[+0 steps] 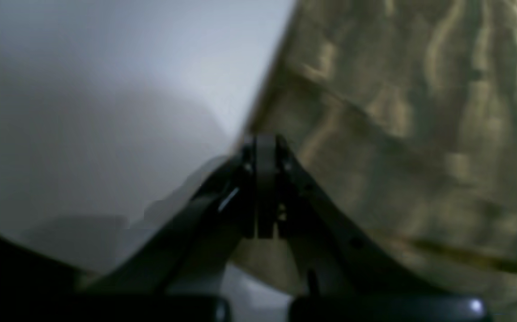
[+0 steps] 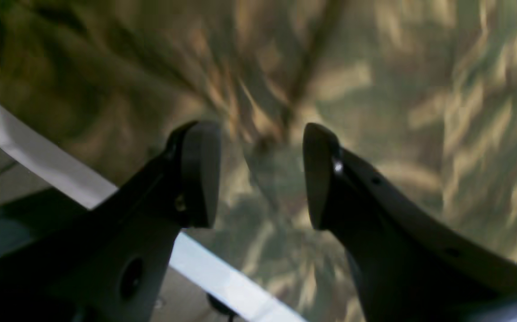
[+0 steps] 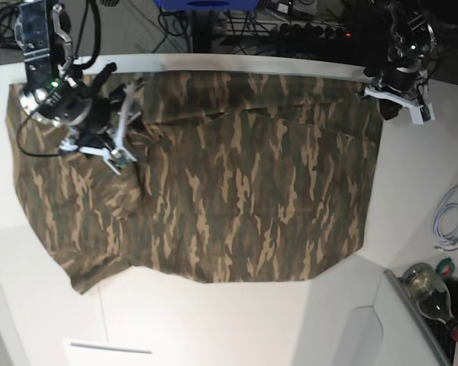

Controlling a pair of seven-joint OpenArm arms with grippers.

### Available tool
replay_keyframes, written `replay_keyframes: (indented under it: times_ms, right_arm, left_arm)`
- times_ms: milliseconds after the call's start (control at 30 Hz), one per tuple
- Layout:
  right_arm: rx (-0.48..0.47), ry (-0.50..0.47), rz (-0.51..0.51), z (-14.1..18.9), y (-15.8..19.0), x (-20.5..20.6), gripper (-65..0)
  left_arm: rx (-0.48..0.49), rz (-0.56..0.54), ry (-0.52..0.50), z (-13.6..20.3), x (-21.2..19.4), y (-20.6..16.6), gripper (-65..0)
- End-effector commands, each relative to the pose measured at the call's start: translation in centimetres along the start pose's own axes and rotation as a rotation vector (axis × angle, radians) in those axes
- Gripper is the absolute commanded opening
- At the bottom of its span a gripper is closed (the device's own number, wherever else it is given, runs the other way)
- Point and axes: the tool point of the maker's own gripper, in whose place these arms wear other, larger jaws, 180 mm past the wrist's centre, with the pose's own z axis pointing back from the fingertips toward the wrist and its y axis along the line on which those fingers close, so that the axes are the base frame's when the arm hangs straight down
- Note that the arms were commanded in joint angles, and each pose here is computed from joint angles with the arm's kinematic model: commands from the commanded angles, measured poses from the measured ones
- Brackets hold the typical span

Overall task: Layout the t-shirt on the table in an organized manner, then fold the t-shirt properly
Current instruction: 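Move the right gripper onto the shirt's folded middle and grasp fabric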

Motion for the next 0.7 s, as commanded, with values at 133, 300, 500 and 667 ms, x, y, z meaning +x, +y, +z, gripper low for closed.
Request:
replay_keyframes:
  times_ms: [133,300,500,667]
  right_arm:
    - [0.007,-0.005,-0.006,-1.7,-1.0,1.0,-37.8]
    - [0.031,0.022,-0.049,-3.6,-1.1,0.7,-37.8]
    - [0.047,0.032,-0.058,-4.3,-0.8,0.7,-37.8]
    - [0.068,0.065,-0.091,-5.7,-0.8,0.1,-37.8]
  left_arm:
    - [0.000,-0.003,-0.036,0.1,0.5,0.1,-65.0]
    - [-0.002,-0.004,-0.039,0.1,0.6,0.0,-65.0]
    - [0.001,-0.005,-0.027,0.1,0.2,0.1,-65.0]
    - [0.001,-0.007,-0.027,0.1,0.2,0.1,-65.0]
